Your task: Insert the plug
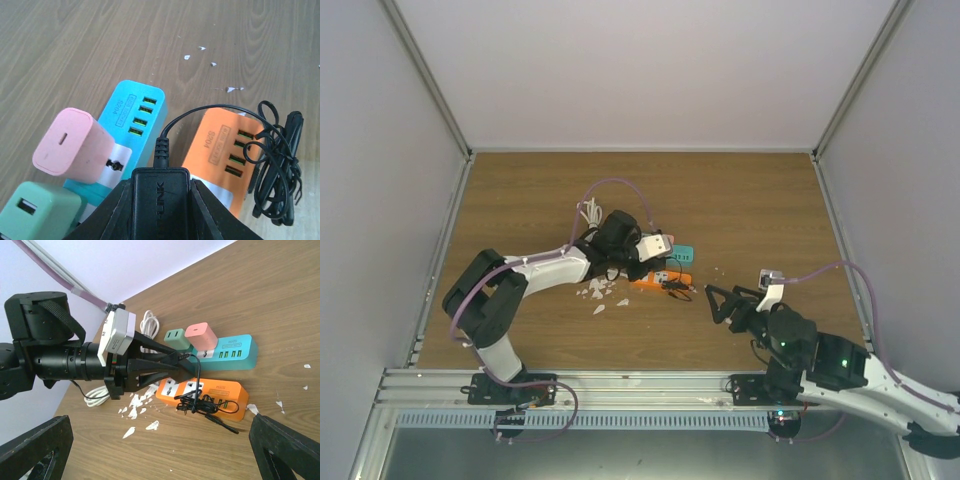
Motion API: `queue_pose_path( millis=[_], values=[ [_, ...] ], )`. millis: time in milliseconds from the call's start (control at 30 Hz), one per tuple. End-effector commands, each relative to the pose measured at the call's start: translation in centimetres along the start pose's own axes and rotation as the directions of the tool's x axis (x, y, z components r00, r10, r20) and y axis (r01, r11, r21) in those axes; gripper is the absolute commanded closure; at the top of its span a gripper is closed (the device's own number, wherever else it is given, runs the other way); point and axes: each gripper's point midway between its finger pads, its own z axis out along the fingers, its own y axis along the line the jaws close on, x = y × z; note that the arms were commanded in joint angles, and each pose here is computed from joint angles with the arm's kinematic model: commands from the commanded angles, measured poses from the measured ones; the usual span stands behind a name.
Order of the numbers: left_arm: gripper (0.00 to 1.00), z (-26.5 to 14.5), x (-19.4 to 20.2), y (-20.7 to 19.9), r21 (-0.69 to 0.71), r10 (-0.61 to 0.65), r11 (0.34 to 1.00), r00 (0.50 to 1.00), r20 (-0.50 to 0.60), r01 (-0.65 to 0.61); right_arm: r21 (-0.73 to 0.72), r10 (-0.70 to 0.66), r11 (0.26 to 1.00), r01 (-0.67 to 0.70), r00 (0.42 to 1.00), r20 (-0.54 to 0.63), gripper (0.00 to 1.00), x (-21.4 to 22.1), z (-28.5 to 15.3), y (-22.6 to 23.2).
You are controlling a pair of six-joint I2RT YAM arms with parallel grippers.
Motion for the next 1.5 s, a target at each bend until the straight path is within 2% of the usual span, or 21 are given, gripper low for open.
queue_pose_path(
  millis=[0,267,533,767,867,1100,1467],
  values=[
    [1.0,1.5,0.2,1.1,0.008,0.033,0.999,0.999,0.008,-0.033,-0.012,0.002,1.0,-0.002,1.0,0.006,0.0,-0.1,0.2,0.4],
    [1.0,2.3,0.3,0.0,0.142,0.034,0.989,0.998,0.06,-0.042,-0.016,0.003,1.0,-0.003,1.0,-0.006,0.0,-0.1,0.2,0.7],
    [1.0,-1.2,-3.0,1.0,0.051,0.054,0.997,0.988,0.144,-0.062,-0.012,-0.008,1.0,0.008,1.0,-0.008,0.0,0.0,0.3,0.8],
    [1.0,-4.3,-5.0,0.2,0.021,0.087,0.995,0.974,0.207,-0.093,-0.016,-0.011,1.0,0.011,1.0,-0.01,0.0,0.0,0.4,1.0],
    [1.0,-3.9,-4.6,-0.8,0.068,0.092,0.992,0.977,0.191,-0.107,-0.019,-0.009,1.0,0.009,1.0,-0.012,0.0,-0.1,0.3,1.0],
    [1.0,-0.1,-1.0,-2.2,0.168,0.093,0.981,0.995,0.038,-0.098,-0.026,-0.002,1.0,0.001,1.0,-0.02,0.0,-0.1,0.2,1.2],
    [1.0,1.8,0.9,-1.9,0.182,0.085,0.98,0.996,-0.023,-0.079,-0.026,-0.003,1.0,0.002,0.999,-0.037,0.0,0.2,0.3,1.4]
  ],
)
